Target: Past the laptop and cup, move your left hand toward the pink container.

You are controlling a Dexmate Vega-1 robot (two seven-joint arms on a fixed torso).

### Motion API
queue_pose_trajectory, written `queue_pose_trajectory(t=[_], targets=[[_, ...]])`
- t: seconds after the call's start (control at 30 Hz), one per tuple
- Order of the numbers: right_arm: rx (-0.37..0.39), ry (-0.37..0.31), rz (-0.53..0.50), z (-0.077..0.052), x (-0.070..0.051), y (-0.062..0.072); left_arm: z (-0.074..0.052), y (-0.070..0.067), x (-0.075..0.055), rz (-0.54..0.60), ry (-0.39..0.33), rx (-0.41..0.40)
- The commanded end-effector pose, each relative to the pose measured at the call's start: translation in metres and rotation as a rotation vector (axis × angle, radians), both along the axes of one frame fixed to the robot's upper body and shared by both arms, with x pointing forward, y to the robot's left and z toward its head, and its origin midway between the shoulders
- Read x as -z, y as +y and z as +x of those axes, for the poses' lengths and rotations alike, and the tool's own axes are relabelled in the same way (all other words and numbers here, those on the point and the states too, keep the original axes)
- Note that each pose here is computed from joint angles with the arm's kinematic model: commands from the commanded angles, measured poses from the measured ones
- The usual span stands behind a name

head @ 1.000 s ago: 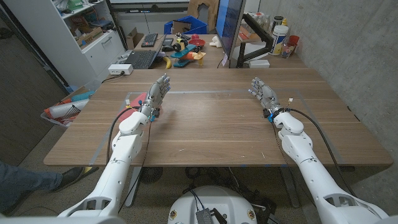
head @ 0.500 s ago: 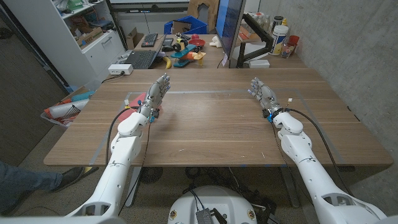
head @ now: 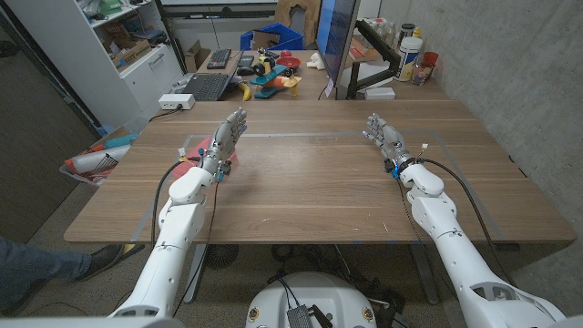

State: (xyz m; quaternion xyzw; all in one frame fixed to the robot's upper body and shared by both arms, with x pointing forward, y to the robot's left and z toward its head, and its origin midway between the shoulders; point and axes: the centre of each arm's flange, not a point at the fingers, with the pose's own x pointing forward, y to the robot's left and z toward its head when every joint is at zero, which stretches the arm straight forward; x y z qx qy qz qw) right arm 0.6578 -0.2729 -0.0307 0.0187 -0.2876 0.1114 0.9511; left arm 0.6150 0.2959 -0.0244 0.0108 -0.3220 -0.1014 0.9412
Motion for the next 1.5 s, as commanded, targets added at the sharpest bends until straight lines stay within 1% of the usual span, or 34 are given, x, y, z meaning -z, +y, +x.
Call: queue_pose_trajectory(t=[0.03,0.57,1.1,1.5], targets=[[-0.006,0.001,0.000,0.001,0.000,0.000,-0.011,0.007,0.002,0.026,-0.002,-0.059],[0.005,0.011,0.015,0.002,0.005,-0.002,-0.014,0.014,0.004,0.019,0.000,-0.076],[-0.001,0.020,0.019,0.006,0.009,0.000,-0.024,0.024,0.004,0.038,0.005,-0.115],[-0.004,0.023,0.014,0.007,0.009,0.002,-0.028,0.029,0.008,0.050,0.013,-0.143]])
